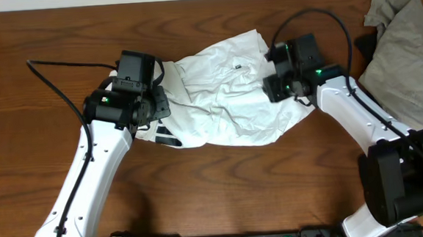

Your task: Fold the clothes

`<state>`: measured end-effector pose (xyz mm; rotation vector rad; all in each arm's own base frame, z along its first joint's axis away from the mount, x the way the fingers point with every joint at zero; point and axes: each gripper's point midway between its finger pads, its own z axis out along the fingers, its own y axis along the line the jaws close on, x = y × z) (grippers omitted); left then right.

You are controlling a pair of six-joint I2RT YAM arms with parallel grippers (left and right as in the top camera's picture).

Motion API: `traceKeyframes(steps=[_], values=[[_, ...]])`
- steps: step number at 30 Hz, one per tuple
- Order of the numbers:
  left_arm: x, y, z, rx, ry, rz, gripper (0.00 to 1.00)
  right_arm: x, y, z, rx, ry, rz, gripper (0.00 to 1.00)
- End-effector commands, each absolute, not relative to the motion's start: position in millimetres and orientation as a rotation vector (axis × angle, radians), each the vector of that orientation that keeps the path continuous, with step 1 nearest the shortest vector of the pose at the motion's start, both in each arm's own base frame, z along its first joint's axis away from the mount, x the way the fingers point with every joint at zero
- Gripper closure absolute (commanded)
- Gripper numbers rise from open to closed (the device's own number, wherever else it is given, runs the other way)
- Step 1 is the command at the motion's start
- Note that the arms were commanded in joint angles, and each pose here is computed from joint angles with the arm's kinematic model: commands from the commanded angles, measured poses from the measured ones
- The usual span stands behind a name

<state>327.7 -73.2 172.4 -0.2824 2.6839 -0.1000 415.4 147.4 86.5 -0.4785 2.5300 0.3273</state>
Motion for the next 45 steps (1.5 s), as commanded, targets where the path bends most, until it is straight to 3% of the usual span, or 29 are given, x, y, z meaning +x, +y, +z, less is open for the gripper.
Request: traceKeyframes(steps=[1,7,16,45], values=[[328,-72,171,-0.287,2.689,-0.092,0.51,419,172,94,-0.519,2.469,0.412,0.48],[328,-73,171,-0.287,2.689,-0.093,0.51,433,194,81,-0.562,2.411,0.410,0.53],[328,-73,171,-0.287,2.689,-0.093,0.51,440,197,32,-0.572,2.464,0.290,0.51],[328,-73,171,-0.307,2.688,-0.098,0.51,465,197,9,-0.536,2.401,0.219,0.58]])
